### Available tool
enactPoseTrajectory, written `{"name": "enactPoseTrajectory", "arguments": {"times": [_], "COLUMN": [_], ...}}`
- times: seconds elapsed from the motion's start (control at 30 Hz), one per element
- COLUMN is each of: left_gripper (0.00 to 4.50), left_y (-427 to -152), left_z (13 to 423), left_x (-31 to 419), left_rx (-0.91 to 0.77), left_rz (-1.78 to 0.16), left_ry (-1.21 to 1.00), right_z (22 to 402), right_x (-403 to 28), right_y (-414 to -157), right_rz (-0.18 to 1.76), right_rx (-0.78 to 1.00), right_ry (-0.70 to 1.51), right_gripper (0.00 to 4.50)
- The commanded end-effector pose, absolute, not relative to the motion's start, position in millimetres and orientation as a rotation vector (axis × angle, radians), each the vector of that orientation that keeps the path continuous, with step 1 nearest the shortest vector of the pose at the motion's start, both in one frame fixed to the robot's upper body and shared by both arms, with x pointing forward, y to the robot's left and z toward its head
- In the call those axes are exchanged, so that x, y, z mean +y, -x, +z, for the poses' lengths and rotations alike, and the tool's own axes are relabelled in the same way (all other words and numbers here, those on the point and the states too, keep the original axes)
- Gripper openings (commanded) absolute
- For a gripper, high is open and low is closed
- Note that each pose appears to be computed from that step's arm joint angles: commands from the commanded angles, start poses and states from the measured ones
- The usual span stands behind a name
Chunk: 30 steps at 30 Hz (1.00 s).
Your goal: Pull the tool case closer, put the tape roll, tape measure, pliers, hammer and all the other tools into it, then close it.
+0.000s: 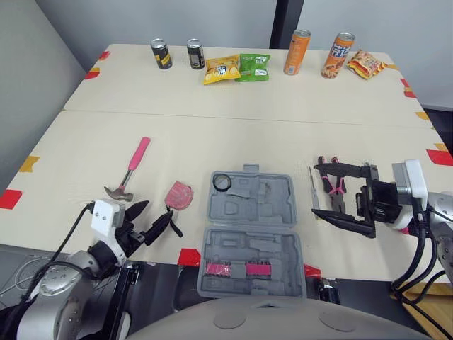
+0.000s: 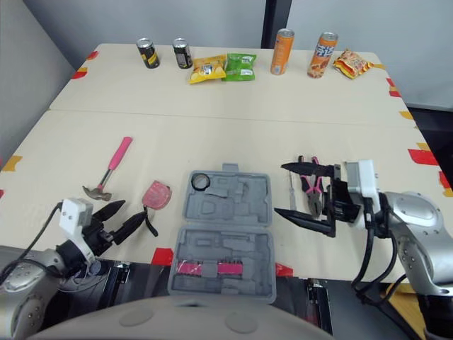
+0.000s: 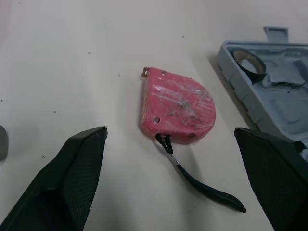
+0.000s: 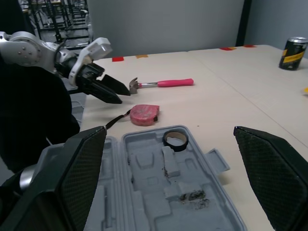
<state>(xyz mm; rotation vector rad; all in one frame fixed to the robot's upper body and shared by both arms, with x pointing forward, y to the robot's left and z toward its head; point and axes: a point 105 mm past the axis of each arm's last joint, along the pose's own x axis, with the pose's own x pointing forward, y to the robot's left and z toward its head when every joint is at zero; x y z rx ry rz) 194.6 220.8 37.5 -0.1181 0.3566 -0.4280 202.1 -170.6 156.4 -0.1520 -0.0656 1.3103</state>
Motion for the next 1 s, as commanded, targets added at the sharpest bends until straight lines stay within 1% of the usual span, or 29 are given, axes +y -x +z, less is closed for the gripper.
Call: {"name": "enactPoseTrajectory", "arguments": {"times": [0.03, 0.37, 0.5, 0.63, 0.73, 0.83, 1.0], "left_gripper": [4.47, 4.47, 4.47, 4.47, 4.47, 4.47, 4.47], "left_y": [-199, -214, -221, -220, -219, -225, -228], "left_z": [42, 49, 59, 78, 94, 108, 117], "left_x": [214, 201, 192, 195, 205, 224, 246], "left_rx": [0.327, 0.295, 0.274, 0.262, 0.287, 0.343, 0.479], "left_rz": [-0.417, -0.439, -0.473, -0.634, -0.82, -0.965, -1.239], "left_ry": [0.059, 0.04, 0.041, -0.01, -0.089, -0.169, -0.345], "right_z": [160, 163, 164, 165, 165, 165, 166], "right_x": [-168, -167, -166, -165, -163, -161, -159], "right_y": [-201, -202, -201, -202, -202, -203, -201], "right_rz": [1.343, 1.357, 1.357, 1.358, 1.361, 1.364, 1.363], "right_rx": [-0.074, -0.069, -0.069, -0.07, -0.074, -0.078, -0.088], "right_ry": [0.159, 0.163, 0.162, 0.159, 0.153, 0.149, 0.146], "right_gripper": [4.5, 4.5, 4.5, 4.5, 4.5, 4.5, 4.5]}}
